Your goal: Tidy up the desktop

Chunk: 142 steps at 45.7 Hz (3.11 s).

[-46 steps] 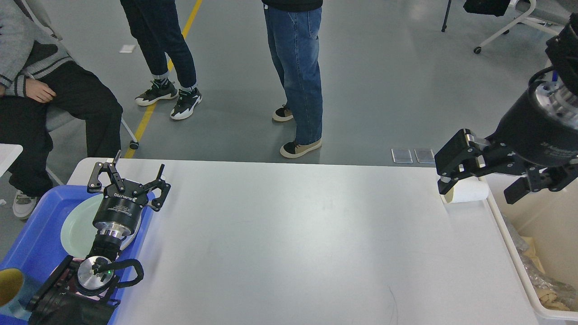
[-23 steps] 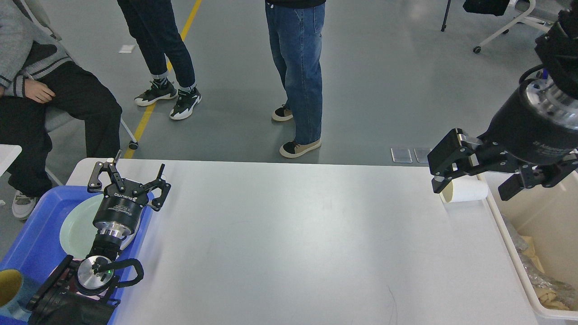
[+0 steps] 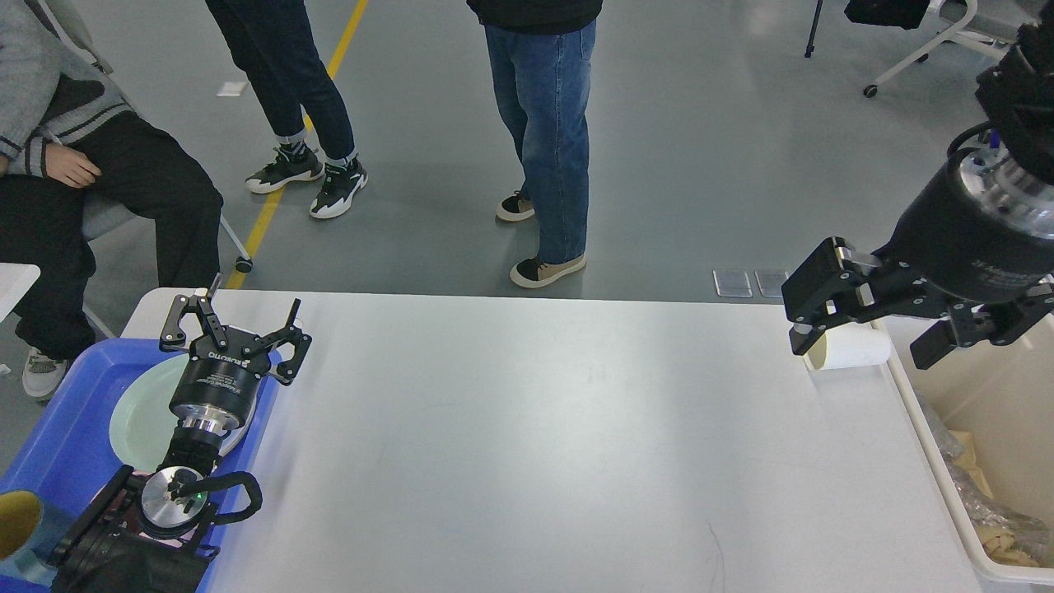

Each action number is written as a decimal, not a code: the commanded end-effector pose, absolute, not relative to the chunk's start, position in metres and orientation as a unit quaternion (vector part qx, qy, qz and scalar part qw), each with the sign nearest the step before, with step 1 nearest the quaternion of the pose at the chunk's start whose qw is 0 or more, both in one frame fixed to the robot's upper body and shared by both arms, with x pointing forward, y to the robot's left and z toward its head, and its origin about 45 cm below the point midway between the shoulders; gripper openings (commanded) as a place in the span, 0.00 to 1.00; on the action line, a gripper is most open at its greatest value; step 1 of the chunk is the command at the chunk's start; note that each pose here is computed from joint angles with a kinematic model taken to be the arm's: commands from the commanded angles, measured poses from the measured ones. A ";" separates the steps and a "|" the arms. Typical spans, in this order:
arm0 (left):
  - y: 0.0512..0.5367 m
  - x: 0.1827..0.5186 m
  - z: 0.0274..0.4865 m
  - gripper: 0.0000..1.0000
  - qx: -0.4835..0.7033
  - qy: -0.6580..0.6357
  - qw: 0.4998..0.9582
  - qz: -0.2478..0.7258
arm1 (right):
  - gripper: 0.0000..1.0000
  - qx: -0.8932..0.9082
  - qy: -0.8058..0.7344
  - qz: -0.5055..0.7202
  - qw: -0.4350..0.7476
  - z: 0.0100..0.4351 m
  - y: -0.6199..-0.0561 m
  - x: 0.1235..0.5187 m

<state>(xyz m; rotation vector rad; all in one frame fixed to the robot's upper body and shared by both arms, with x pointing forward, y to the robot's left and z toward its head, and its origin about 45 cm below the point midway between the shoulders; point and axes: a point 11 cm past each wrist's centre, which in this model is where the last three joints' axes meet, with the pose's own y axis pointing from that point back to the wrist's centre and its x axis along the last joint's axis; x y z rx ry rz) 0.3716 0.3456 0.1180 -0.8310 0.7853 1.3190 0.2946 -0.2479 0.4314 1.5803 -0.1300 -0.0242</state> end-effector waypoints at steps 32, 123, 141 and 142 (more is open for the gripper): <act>0.346 0.372 0.118 0.96 -0.365 0.345 0.643 0.579 | 1.00 0.685 -0.068 -0.026 0.725 0.429 -0.262 0.294; 0.346 0.371 0.118 0.96 -0.365 0.344 0.642 0.579 | 1.00 0.687 -0.341 -0.121 0.631 0.417 -0.391 0.368; 0.346 0.371 0.117 0.96 -0.365 0.345 0.642 0.580 | 1.00 0.693 -0.404 -0.151 0.578 0.357 -0.410 0.389; 0.346 0.371 0.118 0.96 -0.365 0.344 0.642 0.579 | 1.00 0.692 -0.410 -0.154 0.575 0.353 -0.411 0.390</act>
